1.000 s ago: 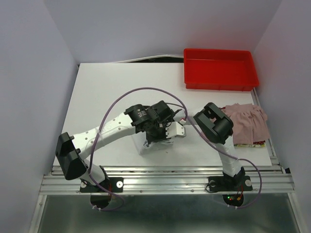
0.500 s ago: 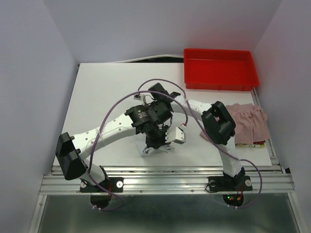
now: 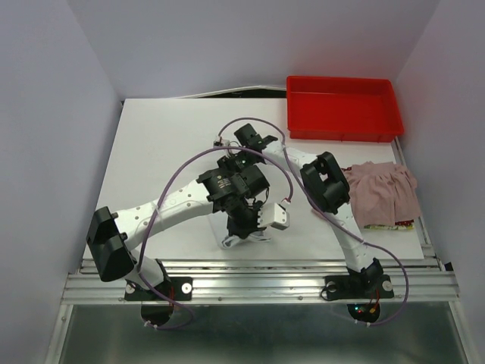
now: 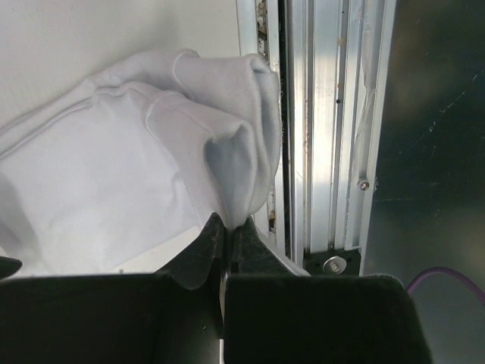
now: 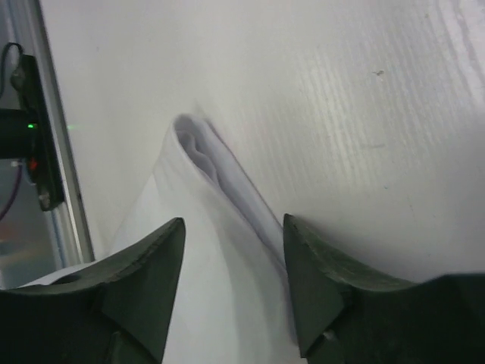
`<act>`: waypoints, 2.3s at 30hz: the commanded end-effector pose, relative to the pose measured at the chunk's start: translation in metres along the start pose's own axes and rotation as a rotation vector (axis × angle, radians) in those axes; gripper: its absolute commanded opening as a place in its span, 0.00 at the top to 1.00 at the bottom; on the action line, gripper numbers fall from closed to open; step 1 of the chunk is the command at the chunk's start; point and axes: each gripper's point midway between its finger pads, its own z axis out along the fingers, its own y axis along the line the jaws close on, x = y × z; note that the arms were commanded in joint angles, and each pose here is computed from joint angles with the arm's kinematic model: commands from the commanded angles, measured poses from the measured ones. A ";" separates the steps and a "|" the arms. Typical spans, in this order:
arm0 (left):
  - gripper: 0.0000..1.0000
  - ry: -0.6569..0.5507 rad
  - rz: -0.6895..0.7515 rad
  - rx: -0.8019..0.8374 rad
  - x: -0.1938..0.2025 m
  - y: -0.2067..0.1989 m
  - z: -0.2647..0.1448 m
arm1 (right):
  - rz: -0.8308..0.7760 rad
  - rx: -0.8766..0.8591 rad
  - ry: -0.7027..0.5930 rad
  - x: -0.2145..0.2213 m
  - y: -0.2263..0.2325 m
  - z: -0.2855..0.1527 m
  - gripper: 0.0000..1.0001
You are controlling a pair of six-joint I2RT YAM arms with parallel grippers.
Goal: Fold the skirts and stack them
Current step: Fold the skirt
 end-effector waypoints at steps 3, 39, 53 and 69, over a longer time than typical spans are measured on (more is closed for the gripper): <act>1.00 -0.058 -0.001 -0.048 -0.008 0.010 -0.019 | -0.026 -0.020 0.056 0.020 0.001 0.010 0.58; 1.00 -0.076 -0.124 -0.072 0.015 0.090 -0.022 | 0.042 -0.046 0.112 0.061 0.007 0.009 0.85; 1.00 -0.116 -0.136 0.174 -0.004 0.005 -0.020 | 0.040 0.074 0.060 0.032 -0.021 0.017 0.89; 1.00 -0.107 -0.176 0.164 -0.005 0.010 -0.014 | 0.072 -0.268 -0.030 0.000 0.124 -0.039 0.77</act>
